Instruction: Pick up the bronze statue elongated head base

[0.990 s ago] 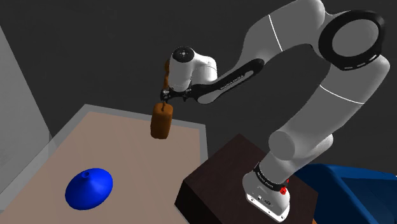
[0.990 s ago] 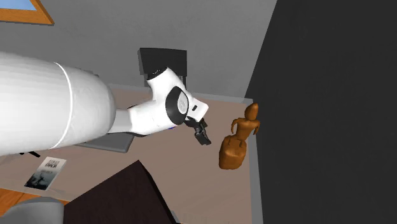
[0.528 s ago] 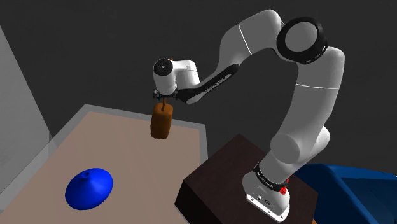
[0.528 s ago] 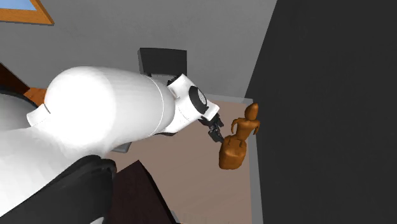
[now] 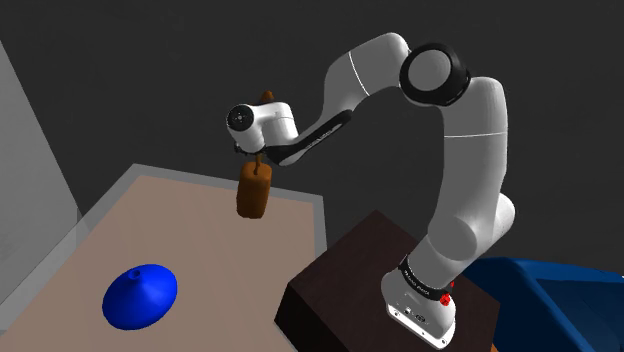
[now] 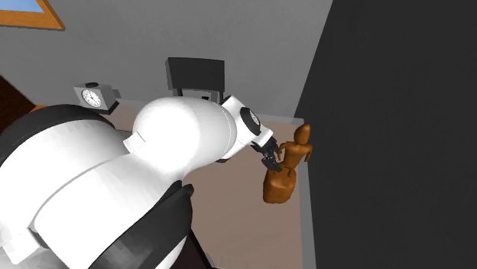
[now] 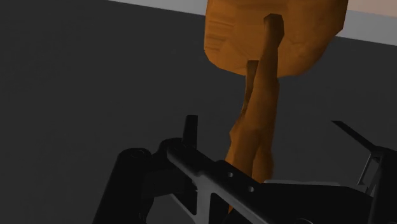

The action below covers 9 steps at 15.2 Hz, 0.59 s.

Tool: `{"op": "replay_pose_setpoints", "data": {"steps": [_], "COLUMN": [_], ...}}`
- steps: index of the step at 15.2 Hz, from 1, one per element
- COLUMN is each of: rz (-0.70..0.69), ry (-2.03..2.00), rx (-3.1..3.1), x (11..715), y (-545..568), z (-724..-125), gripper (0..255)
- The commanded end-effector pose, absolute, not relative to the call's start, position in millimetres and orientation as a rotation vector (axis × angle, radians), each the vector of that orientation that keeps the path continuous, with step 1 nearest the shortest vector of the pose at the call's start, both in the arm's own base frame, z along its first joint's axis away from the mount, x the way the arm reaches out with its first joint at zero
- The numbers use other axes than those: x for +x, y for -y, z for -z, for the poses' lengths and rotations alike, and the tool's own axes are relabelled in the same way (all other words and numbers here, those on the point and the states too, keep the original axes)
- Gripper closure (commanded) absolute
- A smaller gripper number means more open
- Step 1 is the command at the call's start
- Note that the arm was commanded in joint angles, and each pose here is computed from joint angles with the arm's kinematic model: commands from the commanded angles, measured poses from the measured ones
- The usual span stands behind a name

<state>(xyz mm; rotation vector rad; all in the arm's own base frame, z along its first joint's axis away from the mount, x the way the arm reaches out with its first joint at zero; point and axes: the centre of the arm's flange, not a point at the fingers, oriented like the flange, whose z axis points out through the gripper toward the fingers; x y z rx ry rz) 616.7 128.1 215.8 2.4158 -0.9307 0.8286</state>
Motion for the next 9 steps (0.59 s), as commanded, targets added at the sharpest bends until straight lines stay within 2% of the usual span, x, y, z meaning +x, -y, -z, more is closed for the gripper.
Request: {"op": "replay_pose_setpoints", "data": {"steps": [1, 5, 6, 9], "rz": [-0.83, -0.83, -0.83, -0.83], "ry": [0.931, 0.931, 0.931, 0.931], "rx": [2.414, 2.414, 2.414, 2.414], "x": [616.2, 616.2, 616.2, 615.8], "y": [-129.2, -129.2, -128.7, -128.7], "z": [-203.0, -189.4, -189.9, -189.7], "gripper": [0, 0, 255, 255]}}
